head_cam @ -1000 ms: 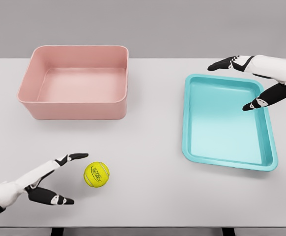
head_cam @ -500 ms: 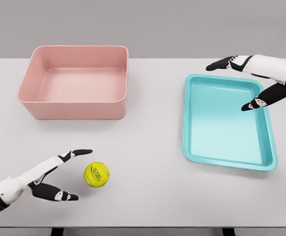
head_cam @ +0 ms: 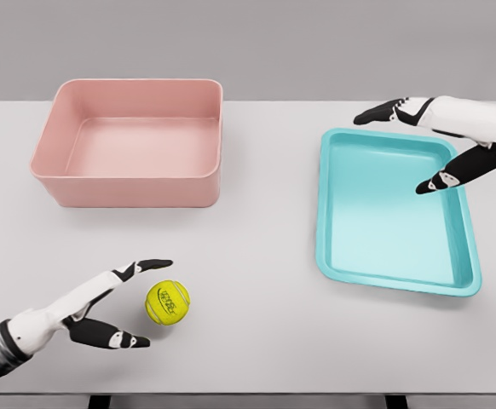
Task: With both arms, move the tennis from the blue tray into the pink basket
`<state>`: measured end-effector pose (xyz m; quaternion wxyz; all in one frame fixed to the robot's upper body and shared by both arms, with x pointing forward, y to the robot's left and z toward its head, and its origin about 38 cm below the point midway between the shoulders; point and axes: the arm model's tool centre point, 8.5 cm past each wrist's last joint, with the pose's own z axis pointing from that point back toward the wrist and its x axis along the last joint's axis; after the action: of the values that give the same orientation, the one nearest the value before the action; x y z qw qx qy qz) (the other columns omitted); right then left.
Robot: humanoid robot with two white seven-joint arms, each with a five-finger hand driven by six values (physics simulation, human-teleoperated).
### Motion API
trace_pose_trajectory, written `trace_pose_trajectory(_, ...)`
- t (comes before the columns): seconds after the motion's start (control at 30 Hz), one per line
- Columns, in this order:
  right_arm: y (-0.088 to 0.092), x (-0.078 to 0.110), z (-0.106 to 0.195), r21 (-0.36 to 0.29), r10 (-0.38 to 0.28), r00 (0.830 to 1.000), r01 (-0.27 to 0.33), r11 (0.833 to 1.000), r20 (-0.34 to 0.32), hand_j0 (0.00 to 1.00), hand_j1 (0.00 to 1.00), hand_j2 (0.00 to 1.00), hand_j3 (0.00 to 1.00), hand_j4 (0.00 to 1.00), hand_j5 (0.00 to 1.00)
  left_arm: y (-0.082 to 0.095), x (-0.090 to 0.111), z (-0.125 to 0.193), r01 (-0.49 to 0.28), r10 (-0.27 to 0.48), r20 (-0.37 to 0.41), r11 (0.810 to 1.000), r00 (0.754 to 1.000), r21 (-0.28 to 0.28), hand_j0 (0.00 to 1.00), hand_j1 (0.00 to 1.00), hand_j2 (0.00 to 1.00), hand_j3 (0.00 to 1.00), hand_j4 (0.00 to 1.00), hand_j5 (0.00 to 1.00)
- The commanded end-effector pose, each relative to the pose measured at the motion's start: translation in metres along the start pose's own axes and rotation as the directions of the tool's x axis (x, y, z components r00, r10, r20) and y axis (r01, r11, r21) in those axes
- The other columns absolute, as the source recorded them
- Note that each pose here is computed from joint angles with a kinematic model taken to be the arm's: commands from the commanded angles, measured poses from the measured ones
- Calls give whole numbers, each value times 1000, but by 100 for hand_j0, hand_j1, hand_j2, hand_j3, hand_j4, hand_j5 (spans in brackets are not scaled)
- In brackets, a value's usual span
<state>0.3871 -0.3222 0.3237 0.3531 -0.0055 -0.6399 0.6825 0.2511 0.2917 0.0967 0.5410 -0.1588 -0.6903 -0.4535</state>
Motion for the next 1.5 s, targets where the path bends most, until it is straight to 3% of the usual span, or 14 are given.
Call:
trace_pose_trajectory(0.0,-1,0,0,-3,-5,1000,5,1000,1,100,100,100,100,100,100,-3,0,-3,-4,4,8,1000,1000,3,96,96,96,96,96,96)
trace_pose_trajectory(0.1,-1,0,0,-3,-5,1000,5,1000,1,100,100,100,100,100,100,-14,0,-12,-10,11,28,1000,1000,-17,96,96,96,96,96,96)
trace_pose_trajectory(0.3,-1,0,0,-3,-5,1000,5,1000,1,100,100,100,100,100,100,-19,1,-17,-21,22,44,1000,999,-20,95,95,95,95,95,95)
trace_pose_trajectory(1.47,1,5,-2,3,-2,1000,2,1000,14,100,100,100,100,100,100,-7,1,-21,-10,9,52,1000,999,3,95,95,95,95,95,95)
